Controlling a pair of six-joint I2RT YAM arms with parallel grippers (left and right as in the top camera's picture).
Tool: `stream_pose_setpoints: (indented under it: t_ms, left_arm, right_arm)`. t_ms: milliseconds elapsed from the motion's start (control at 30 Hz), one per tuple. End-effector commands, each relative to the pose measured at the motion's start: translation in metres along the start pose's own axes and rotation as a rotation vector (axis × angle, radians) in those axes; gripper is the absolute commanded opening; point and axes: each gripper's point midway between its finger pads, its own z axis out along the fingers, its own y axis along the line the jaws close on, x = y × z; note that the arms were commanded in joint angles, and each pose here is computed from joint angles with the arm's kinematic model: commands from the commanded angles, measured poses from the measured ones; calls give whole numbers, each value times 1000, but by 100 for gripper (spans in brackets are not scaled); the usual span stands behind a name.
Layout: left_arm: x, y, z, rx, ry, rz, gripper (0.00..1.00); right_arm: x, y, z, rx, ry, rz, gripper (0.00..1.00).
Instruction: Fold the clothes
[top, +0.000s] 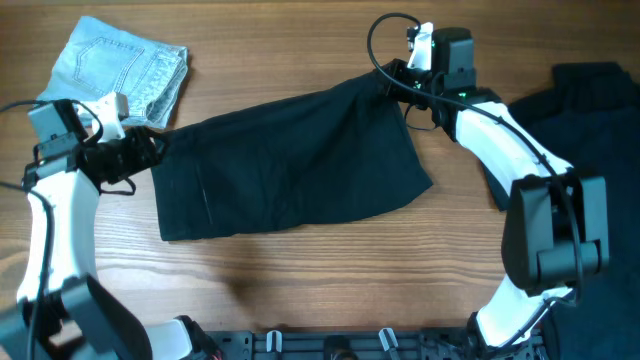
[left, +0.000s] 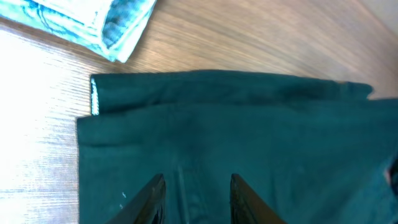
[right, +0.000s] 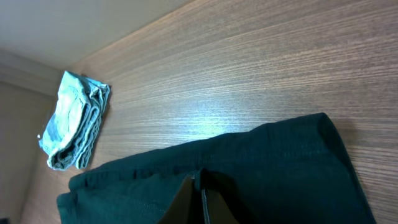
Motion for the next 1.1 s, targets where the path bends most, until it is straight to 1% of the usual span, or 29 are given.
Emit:
stream_pose_setpoints:
  t_ms: [0,67,133,267,333,400,500,600,667,733,800,933,1067]
  left_arm:
    - [-5,16,26,-10,14,-69,34]
    - [-5,21,34,-12,19,-91,34]
    - [-6,29,34,-38,14,-110,35]
    - [-12,52,23,-68,-25,-189,35]
    - [-19,63,17,-83,-59,-203,37]
    - [-26,68,15,-91,-89,-199,39]
    - [-35,64,18,-83,-122,-165,41]
    - [-37,57,22,-83,-123,-138,44]
    - [-40,51,26,-77,-130,-108,45]
    - [-37,48,32,-90,-115,-98,43]
    - [-34,47,36,-100,-99,-94,43]
    - [-31,47,36,-103,-87,-100,43]
    - [-31,47,36,-103,-87,-100,43]
  right_arm:
    - [-1,7,-6,-19,17,-64,4]
    - [9,3,-7,-7,55,-67,4]
    - [10,2,-7,-5,62,-80,4]
    - [3,6,-7,-21,34,-96,5]
    - [-1,19,-7,-85,24,-85,4]
    - [-3,35,-9,-172,28,-56,4]
    - [-1,46,-15,-217,47,-48,4]
    - [2,65,-25,-303,70,-90,4]
    - [0,71,-33,-313,65,-105,4]
    - [-5,70,-36,-288,44,-96,4]
    - [-15,60,-38,-231,4,-66,4]
    - [-51,66,-70,-274,-106,-90,4]
    - [-59,59,-79,-252,-136,-85,4]
